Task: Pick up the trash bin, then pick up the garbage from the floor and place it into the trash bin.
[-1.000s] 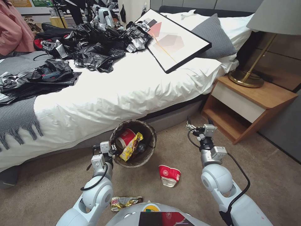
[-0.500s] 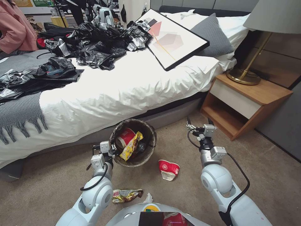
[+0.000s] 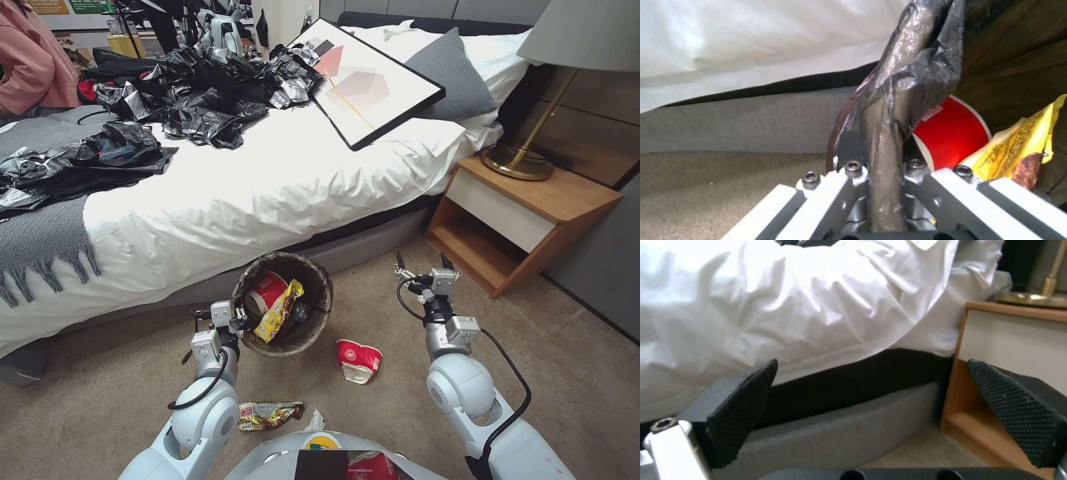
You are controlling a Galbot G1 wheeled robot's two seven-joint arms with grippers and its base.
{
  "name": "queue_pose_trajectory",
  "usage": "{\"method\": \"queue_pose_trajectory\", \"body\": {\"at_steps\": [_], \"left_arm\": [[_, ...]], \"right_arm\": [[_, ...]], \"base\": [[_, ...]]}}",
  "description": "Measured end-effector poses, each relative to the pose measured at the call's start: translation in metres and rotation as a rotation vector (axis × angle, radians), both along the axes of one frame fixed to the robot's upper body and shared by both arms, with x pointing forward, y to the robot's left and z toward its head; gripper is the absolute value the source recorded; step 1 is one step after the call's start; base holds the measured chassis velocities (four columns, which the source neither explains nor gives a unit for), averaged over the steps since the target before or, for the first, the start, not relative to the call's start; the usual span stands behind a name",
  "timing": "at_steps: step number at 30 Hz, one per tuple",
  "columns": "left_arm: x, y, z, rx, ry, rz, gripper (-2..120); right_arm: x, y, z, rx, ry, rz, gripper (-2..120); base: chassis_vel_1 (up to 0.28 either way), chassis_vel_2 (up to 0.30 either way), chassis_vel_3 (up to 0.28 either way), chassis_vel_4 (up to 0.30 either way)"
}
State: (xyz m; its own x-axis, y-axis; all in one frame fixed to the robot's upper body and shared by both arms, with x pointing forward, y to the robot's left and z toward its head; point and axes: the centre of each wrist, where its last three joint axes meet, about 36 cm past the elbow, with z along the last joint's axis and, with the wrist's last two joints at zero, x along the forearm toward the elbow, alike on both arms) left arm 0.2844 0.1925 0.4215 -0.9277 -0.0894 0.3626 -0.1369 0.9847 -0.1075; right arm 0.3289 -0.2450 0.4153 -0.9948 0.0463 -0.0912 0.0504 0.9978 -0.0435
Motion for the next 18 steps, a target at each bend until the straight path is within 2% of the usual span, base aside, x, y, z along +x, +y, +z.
{"method": "queue_pose_trajectory", "body": {"at_steps": [5,8,14,18], "left_arm": [[-0.001,0.002,-0.001,0.005,0.000,0.004,0],[-0.001,0.003,0.000,0.007,-0.002,0.005,0],[-0.001,0.004,0.000,0.011,-0.003,0.009,0],[-0.001,0.005,0.000,0.011,-0.003,0.009,0]], "right_arm": [[0.008,-0.017,-0.015,-0.069,0.013,0.044,100],[0.014,-0.030,-0.038,-0.115,0.072,0.133,100],[0.016,-0.039,-0.059,-0.163,0.133,0.240,100],[0.016,-0.041,-0.062,-0.164,0.145,0.257,100]], "base": [[0.000,0.000,0.000,0.000],[0.000,0.000,0.000,0.000],[0.000,0.000,0.000,0.000],[0.000,0.000,0.000,0.000]]}}
